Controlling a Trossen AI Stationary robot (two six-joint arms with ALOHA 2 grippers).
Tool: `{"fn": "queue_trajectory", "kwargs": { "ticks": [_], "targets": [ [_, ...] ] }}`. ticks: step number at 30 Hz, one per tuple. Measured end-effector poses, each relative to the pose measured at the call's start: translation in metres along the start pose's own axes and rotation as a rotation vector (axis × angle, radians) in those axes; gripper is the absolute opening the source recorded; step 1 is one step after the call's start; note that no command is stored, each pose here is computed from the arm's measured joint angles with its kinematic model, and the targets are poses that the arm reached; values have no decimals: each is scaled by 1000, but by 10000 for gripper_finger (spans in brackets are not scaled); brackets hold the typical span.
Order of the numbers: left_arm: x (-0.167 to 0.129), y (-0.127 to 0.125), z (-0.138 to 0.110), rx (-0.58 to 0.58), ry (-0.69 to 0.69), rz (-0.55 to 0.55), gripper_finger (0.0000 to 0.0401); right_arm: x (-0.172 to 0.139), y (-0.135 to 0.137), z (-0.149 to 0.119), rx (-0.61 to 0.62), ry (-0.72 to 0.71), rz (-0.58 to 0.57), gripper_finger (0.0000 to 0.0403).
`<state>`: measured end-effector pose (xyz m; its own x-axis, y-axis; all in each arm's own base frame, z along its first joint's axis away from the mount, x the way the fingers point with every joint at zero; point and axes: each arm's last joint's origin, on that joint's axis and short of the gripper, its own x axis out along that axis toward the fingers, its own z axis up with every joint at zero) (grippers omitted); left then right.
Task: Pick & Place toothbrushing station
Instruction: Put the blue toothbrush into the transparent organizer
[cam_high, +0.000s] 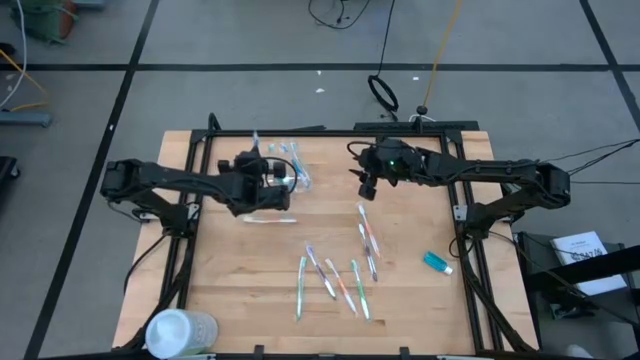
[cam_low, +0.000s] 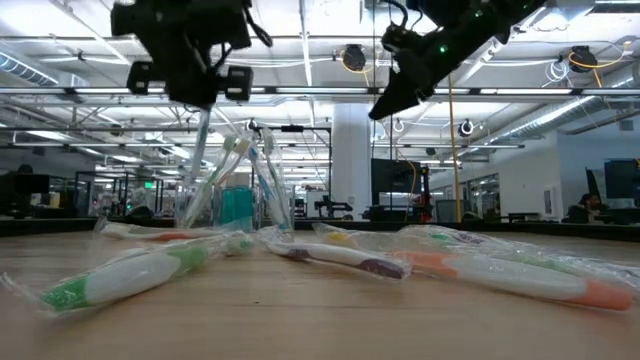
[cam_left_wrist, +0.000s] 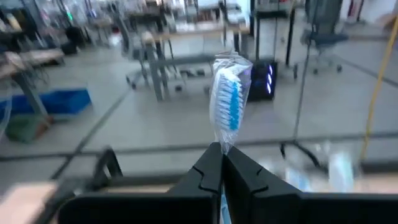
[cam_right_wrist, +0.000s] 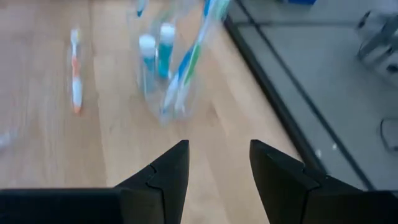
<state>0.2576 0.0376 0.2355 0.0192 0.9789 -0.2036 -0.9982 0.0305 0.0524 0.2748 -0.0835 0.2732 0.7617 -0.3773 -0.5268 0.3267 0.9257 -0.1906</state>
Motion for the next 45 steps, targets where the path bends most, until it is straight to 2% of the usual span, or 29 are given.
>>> {"fn": "queue_trajectory", "kwargs": {
  "ticks": [3,8,14,18,22,35,39,42,45],
  "targets": [
    [5,-2,-21,-28,45,-40,3,0,1,-6,17,66,8,160],
    [9,0,-47,-30,32,-75,11,-2,7,-16,64,175,28,160],
    [11,3,-61,13,129,-141,4,-5,26,-22,60,215,79,160],
    [11,0,-63,74,199,-203,20,-5,40,-31,30,217,115,160],
    [11,-3,-61,156,188,-239,35,-5,49,-37,4,226,142,160],
    [10,-6,-59,200,179,-271,110,-7,60,-31,-6,152,171,160],
    [10,-8,-56,265,172,-285,134,-7,59,-31,-6,153,171,160],
    [8,-10,-46,286,155,-299,144,-8,59,-36,2,206,169,160],
    [5,-12,-32,254,140,-312,147,-12,58,-45,86,311,151,160]
  ]
}}
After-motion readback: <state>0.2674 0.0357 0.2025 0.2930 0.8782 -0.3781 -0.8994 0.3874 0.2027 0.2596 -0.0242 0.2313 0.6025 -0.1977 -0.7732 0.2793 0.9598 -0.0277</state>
